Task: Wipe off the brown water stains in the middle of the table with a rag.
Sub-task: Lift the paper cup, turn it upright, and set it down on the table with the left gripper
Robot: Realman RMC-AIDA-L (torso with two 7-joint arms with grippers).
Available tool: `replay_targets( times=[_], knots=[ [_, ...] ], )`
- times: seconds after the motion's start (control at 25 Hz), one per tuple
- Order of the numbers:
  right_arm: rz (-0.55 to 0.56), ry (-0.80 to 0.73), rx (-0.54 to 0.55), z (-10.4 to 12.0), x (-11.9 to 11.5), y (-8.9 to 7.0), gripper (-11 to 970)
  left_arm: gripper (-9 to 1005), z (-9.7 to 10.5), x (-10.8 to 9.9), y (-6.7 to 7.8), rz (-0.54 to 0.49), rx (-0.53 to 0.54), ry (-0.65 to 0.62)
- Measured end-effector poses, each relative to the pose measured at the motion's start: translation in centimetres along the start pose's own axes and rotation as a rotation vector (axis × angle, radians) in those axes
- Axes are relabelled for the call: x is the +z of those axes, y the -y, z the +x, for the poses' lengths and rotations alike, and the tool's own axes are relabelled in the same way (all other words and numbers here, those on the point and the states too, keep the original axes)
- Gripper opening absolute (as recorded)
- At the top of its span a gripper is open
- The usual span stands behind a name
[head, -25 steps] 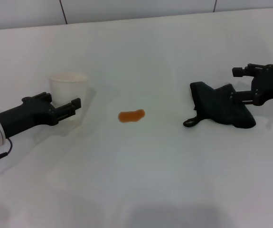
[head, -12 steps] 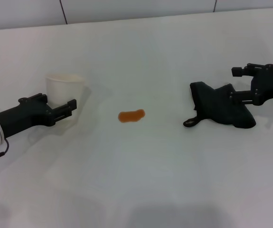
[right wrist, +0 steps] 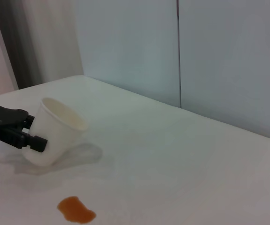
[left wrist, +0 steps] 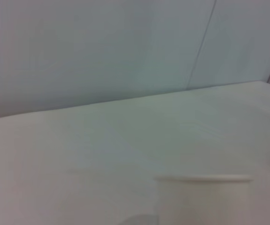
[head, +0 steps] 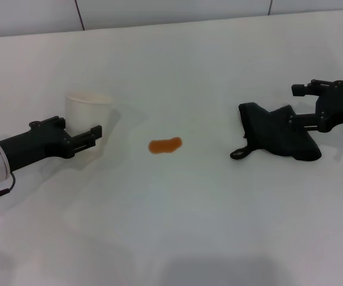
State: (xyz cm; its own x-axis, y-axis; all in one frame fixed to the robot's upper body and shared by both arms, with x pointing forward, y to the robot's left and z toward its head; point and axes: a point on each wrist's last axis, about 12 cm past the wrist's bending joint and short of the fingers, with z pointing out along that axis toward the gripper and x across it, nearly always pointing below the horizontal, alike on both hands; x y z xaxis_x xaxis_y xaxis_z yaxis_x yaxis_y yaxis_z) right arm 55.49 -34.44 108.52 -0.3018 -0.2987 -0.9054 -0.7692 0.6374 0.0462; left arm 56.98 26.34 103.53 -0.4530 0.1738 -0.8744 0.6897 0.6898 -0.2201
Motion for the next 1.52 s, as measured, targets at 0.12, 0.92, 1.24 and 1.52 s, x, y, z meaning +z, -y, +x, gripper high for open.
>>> replay_targets(
  times=[0.12, 0.92, 1.24, 1.52],
  knots=[
    [-0.003, 0.002, 0.000, -0.02, -0.01, -0.03, 857, 684, 0.04, 0.01, 0.02, 0.002, 0.000, -0.005],
    [-0.002, 0.001, -0.002, -0.05, -0.11, 0.03, 858, 699, 0.65, -0.34, 0.08, 0.008, 0.000, -0.028],
    [-0.001, 0.001, -0.002, -0.05, -0.11, 0.03, 857, 715, 0.57, -0.27, 0.11, 0.011, 0.003, -0.031],
    [-0.001, 0.001, -0.002, -0.05, -0.11, 0.03, 857, 729, 0.62, -0.36, 0.02, 0.004, -0.009, -0.030]
  ],
)
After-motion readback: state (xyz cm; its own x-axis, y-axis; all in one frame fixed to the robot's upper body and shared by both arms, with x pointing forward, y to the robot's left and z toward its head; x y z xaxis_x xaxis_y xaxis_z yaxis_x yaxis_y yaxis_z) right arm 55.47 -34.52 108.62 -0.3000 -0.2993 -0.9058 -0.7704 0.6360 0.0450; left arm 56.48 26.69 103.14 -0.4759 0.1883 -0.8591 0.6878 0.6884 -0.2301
